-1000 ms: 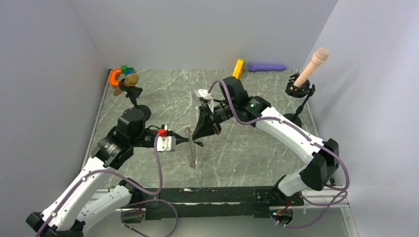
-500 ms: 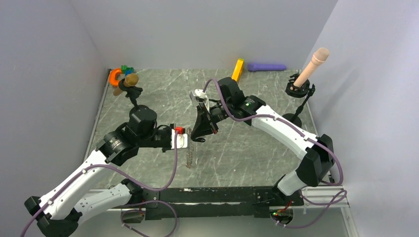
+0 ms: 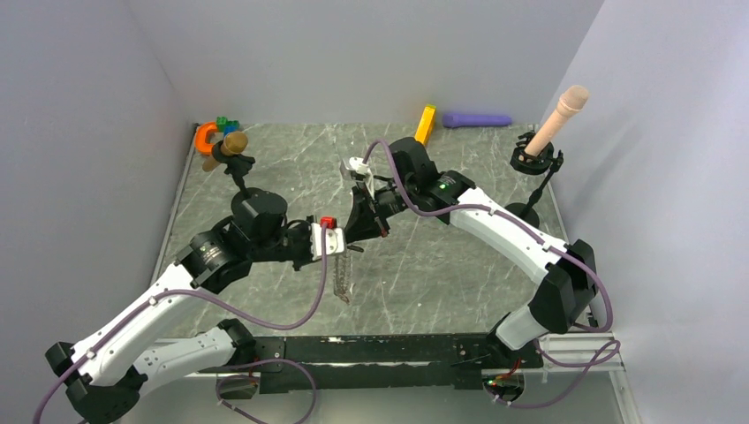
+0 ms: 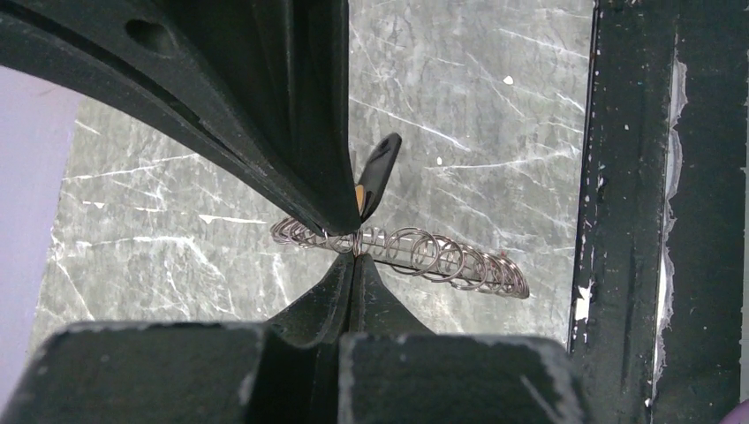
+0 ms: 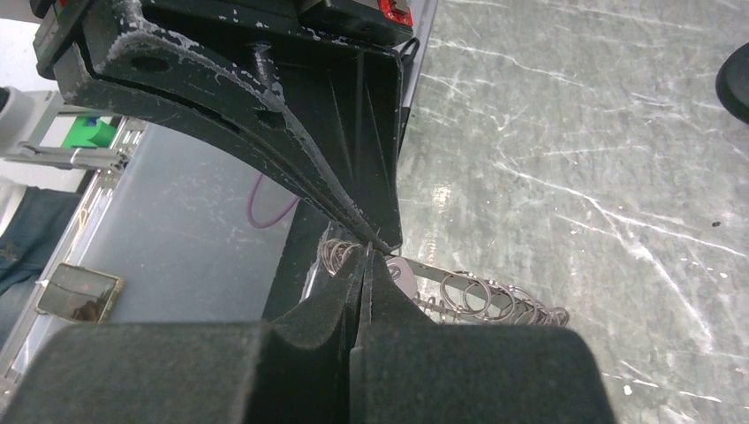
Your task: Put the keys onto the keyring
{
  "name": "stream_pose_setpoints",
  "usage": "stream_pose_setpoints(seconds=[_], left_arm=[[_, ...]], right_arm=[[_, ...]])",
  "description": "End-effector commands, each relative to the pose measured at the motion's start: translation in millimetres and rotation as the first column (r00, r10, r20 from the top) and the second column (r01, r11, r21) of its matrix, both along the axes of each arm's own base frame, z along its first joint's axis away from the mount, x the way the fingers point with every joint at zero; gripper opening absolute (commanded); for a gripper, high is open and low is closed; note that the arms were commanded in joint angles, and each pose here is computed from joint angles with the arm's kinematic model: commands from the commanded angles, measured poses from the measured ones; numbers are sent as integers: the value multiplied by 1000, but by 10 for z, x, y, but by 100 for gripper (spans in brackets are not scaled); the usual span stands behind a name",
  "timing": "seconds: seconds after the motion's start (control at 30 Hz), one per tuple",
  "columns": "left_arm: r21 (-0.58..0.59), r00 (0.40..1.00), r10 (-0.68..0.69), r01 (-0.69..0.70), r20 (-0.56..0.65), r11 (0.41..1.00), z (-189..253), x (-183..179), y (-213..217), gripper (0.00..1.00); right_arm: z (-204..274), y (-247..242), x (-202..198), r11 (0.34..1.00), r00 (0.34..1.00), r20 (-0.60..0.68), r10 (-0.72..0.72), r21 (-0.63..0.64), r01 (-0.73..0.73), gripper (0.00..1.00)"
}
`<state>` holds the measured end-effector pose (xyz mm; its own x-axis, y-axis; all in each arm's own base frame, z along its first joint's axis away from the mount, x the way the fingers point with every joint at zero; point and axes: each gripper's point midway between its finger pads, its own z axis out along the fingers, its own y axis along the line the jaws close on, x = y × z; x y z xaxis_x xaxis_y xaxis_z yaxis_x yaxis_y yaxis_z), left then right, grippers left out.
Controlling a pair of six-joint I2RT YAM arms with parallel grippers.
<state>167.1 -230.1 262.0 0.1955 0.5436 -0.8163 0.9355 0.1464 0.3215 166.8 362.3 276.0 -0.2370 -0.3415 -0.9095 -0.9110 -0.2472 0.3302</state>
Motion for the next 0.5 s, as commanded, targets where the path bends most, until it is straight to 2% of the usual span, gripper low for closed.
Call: stream_pose_setpoints(seconds=[0.0, 0.47], left_arm=[[-113, 996, 41, -33, 76, 993, 321, 60, -31, 0], [-195, 994, 69, -53, 79, 979, 348, -9, 18, 18]], right_arm=[[61, -12, 1, 999, 1000, 0, 11, 33, -11, 0], [121, -62, 7, 998, 1000, -2, 9, 57, -9, 0]])
